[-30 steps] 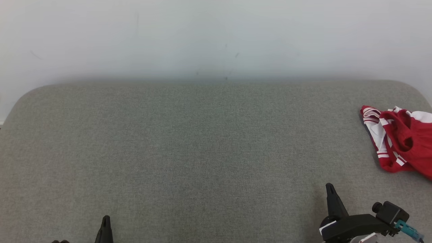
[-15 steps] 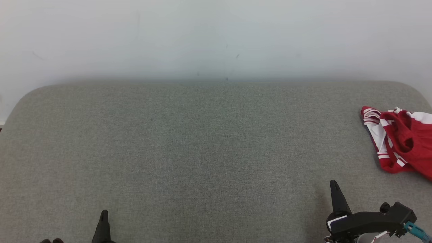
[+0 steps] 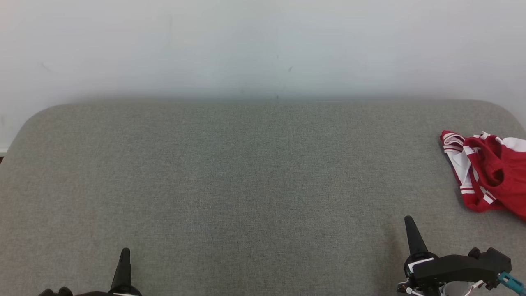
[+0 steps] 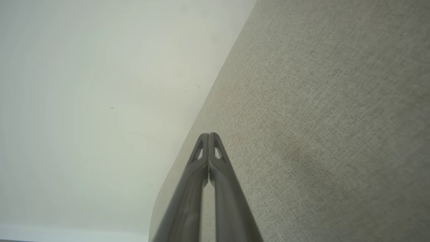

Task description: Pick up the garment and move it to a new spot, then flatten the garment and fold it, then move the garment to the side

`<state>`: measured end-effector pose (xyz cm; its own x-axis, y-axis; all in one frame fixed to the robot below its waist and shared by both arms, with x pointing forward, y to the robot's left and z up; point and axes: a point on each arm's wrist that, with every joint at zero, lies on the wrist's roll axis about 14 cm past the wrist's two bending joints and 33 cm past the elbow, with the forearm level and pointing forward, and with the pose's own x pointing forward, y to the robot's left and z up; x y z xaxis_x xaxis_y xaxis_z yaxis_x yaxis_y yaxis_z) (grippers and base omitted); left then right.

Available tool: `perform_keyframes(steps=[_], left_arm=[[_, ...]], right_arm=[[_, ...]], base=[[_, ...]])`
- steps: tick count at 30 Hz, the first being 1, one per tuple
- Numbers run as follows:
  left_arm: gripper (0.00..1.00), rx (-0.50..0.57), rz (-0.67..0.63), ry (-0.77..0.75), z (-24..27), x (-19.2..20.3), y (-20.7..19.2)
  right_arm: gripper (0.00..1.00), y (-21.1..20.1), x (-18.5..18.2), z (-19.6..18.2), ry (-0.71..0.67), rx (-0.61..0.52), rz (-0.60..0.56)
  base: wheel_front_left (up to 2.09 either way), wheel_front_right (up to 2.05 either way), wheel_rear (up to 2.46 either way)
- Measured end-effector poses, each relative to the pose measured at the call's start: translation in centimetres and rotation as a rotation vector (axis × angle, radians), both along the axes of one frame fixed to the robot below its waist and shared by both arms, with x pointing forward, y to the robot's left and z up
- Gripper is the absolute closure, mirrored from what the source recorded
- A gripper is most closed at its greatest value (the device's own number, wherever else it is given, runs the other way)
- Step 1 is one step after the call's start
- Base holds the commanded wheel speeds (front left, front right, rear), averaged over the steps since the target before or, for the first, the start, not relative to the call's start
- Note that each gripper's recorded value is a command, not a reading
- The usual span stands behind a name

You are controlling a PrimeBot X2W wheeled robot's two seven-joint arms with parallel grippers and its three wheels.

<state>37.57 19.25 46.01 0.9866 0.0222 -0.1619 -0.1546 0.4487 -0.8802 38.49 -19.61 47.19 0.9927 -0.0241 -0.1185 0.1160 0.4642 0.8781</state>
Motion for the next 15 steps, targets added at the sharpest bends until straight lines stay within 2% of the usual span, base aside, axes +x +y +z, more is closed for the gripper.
perform_keyframes(steps=[15], left_arm=[[1.00, -0.147, 0.014, -0.033, 1.01, 0.34, 0.17]], right_arm=[[1.00, -0.18, 0.21, 0.99, -0.031, 0.147, -0.011]], base=[[0.00, 0.00, 0.00]])
